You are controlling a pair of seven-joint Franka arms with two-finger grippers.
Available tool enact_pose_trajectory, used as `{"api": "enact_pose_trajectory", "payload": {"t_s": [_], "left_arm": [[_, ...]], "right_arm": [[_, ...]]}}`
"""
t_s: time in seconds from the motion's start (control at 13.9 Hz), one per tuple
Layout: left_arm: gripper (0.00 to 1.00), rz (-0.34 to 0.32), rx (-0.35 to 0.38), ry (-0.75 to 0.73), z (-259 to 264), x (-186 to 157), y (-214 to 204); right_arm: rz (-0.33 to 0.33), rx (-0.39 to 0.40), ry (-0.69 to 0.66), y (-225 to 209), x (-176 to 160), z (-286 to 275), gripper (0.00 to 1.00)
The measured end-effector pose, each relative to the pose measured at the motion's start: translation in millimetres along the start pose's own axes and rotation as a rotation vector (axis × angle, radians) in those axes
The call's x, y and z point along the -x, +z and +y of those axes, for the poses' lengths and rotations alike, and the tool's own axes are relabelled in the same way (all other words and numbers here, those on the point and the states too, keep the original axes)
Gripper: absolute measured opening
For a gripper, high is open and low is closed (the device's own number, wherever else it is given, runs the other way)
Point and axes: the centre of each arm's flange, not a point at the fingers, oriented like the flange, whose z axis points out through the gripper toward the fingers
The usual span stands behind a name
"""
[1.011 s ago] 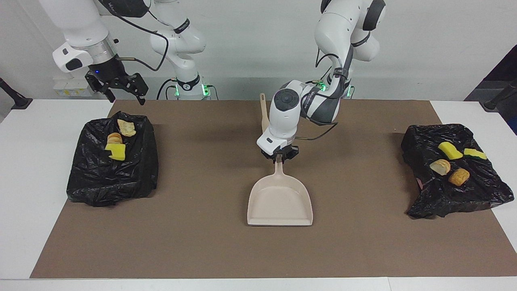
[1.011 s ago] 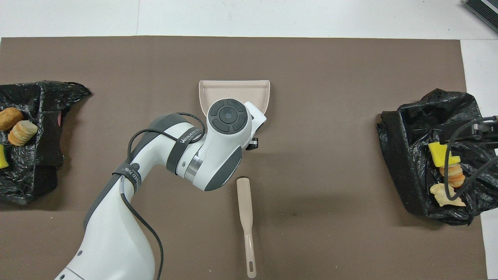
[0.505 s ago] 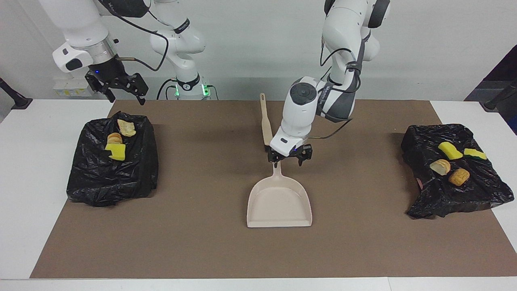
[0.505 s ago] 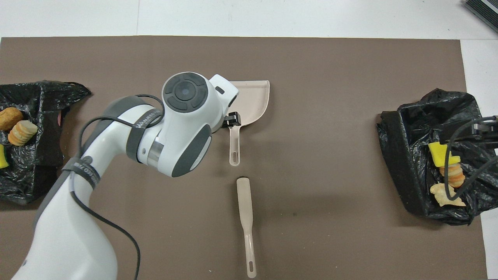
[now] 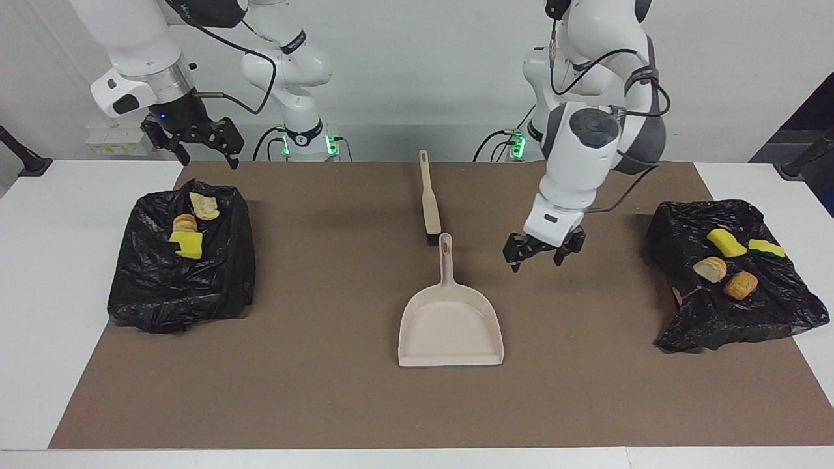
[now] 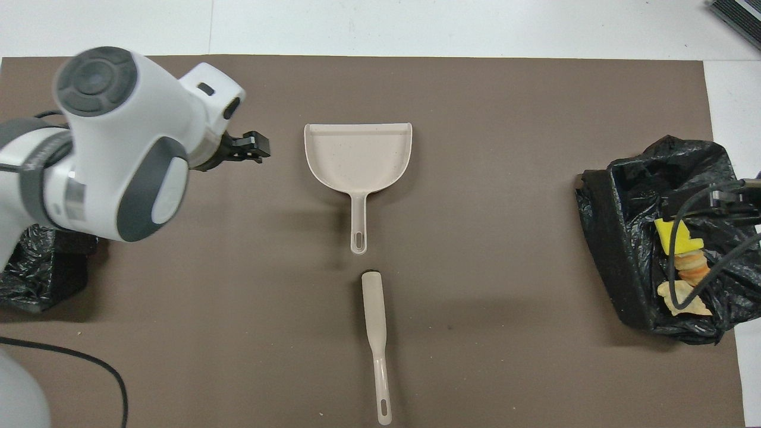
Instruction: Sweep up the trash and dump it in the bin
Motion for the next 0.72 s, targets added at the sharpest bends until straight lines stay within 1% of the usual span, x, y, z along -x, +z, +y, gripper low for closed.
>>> {"api": "enact_pose_trajectory", "payload": {"t_s": [0.22, 0.36, 0.51, 0.72], "left_arm": [[1.00, -0.007, -0.007, 0.051, -74, -14, -21], [1.00, -0.007, -0.007, 0.072, -113, -18, -31], [1.00, -0.010, -0.008, 0.095, -136, -16, -44], [1.00, -0.041, -0.006, 0.130, -152, 1, -74]], "right_arm": [[0.000, 0.000, 0.000, 0, 0, 0, 1.00], [0.000, 0.000, 0.000, 0, 0, 0, 1.00], [0.000, 0.000, 0.000, 0, 0, 0, 1.00], [-0.001, 0.000, 0.001, 0, 0, 0, 1.00]]}}
